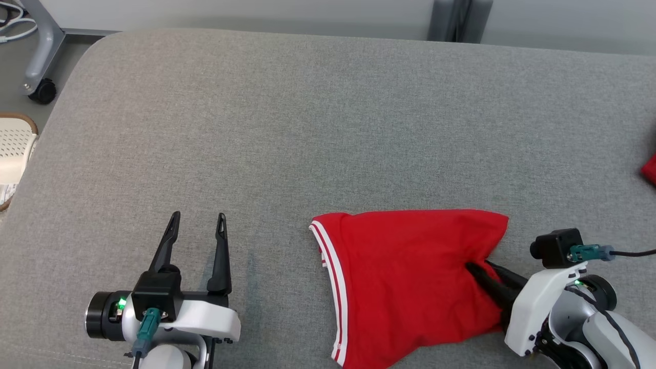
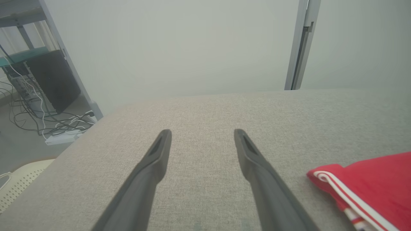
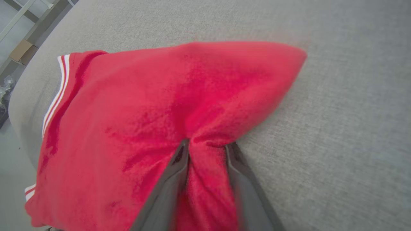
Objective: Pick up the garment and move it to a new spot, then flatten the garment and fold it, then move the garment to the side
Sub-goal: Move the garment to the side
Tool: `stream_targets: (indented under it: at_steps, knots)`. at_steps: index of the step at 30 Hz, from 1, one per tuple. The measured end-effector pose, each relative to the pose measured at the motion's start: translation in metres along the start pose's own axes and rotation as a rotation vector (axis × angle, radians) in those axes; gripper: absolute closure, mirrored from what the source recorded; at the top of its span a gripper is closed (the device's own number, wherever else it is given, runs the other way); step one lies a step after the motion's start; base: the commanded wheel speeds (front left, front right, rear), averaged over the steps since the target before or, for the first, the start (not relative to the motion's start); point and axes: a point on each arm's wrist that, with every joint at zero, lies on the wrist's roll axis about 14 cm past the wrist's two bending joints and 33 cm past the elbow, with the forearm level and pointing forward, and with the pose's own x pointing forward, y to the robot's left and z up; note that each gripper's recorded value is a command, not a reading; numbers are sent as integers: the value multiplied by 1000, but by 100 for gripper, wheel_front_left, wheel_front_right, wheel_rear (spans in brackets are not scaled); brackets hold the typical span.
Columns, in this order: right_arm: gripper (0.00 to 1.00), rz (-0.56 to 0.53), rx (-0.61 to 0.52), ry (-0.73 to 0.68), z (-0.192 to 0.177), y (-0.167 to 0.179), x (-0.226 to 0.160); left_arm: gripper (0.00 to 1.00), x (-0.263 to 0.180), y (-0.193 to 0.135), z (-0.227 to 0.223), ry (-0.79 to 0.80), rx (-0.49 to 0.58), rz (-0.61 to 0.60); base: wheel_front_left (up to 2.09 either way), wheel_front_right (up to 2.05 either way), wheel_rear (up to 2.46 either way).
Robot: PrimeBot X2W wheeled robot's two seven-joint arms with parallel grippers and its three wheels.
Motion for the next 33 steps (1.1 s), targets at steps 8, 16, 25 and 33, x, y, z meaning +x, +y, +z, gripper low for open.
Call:
stream_targets:
  at_steps: [8, 16, 25, 33]
  knots:
    - [100, -14, -123, -46, 19, -9, -1, 0, 1, -2, -2, 4, -6, -2, 0, 0, 0]
    - [100, -109, -204, -86, 45, -41, -19, 0, 4, -9, -1, 0, -11, -22, 0, 0, 0]
    - [100, -265, -281, -102, 83, -95, -58, 0, 8, -22, -2, 1, -16, -60, 0, 0, 0]
    - [100, -428, -335, -34, 108, -156, -96, 0, 18, -28, -10, 20, -1, -84, 0, 0, 0]
